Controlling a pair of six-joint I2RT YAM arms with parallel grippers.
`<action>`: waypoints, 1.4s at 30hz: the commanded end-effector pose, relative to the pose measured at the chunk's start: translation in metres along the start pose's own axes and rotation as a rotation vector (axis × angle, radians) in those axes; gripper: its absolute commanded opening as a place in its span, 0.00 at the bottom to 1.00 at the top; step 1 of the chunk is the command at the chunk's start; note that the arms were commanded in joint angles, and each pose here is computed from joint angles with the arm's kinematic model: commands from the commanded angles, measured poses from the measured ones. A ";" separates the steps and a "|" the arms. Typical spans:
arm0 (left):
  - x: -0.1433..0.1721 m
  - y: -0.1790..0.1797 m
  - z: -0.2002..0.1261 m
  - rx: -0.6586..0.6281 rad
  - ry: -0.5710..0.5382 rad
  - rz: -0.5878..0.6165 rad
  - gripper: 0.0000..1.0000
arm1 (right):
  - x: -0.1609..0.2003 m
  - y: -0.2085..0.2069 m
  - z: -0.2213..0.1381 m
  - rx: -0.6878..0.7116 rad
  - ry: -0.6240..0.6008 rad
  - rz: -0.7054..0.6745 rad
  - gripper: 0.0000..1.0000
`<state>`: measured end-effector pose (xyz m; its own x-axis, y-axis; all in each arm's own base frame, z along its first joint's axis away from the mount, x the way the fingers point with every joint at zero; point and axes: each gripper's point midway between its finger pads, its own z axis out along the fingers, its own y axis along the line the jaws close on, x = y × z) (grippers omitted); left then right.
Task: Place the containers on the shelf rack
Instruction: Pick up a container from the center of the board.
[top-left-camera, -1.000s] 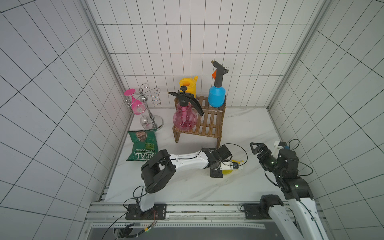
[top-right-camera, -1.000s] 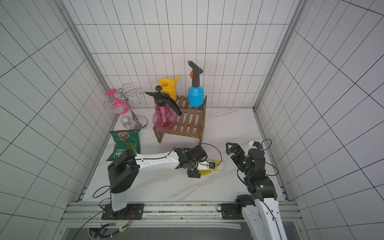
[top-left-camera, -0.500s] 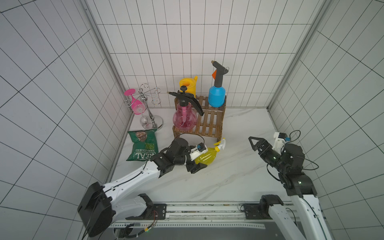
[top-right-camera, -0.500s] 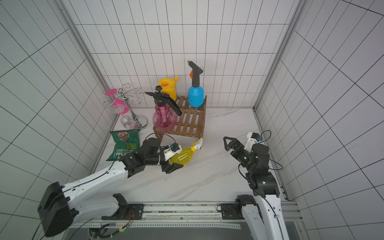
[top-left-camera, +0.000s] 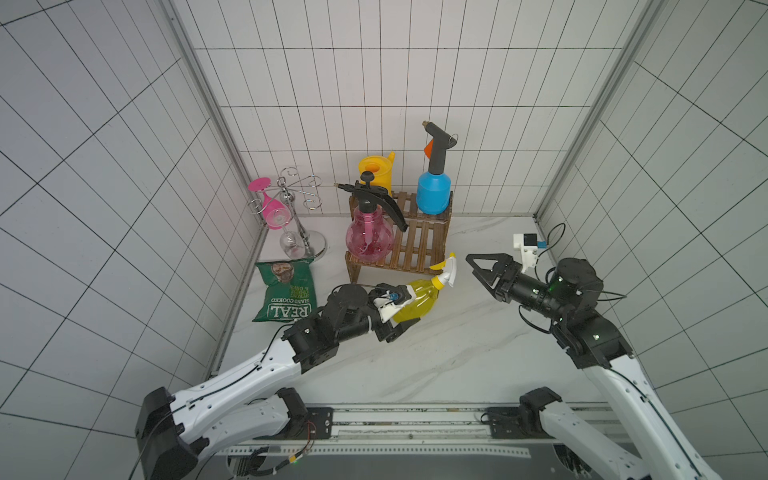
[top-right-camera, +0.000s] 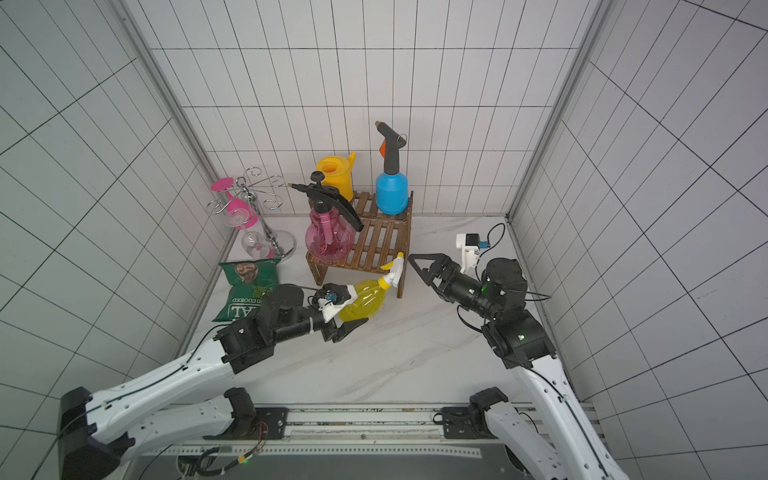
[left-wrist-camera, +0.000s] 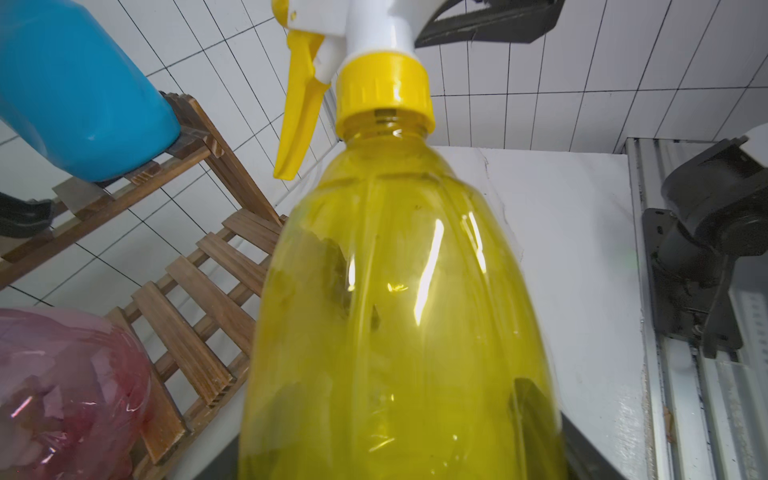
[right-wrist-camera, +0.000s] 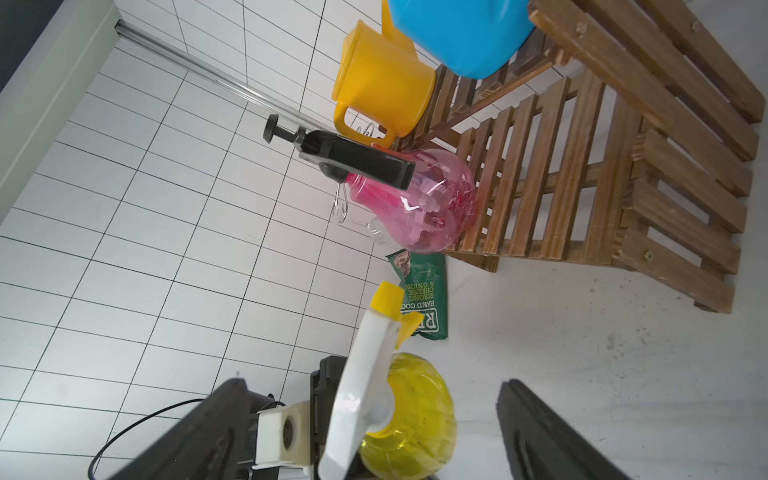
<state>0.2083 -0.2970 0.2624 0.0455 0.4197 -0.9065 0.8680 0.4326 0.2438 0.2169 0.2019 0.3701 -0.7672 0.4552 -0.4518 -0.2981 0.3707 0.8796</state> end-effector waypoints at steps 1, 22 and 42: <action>-0.007 0.022 0.002 -0.149 0.036 0.077 0.70 | 0.009 -0.047 0.000 0.257 -0.015 0.084 0.94; -0.010 0.021 0.009 -0.191 0.059 0.079 0.70 | 0.008 -0.027 0.048 0.325 -0.028 -0.057 0.42; -0.022 0.013 0.009 -0.145 0.030 0.009 0.73 | -0.006 -0.018 0.058 0.300 -0.122 -0.118 0.08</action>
<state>0.2240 -0.2997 0.2578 0.0193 0.5132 -0.8580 0.7824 0.5266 0.3326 0.2562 0.2428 0.3423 -0.6972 0.4765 -0.5357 -0.1677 0.6181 0.7680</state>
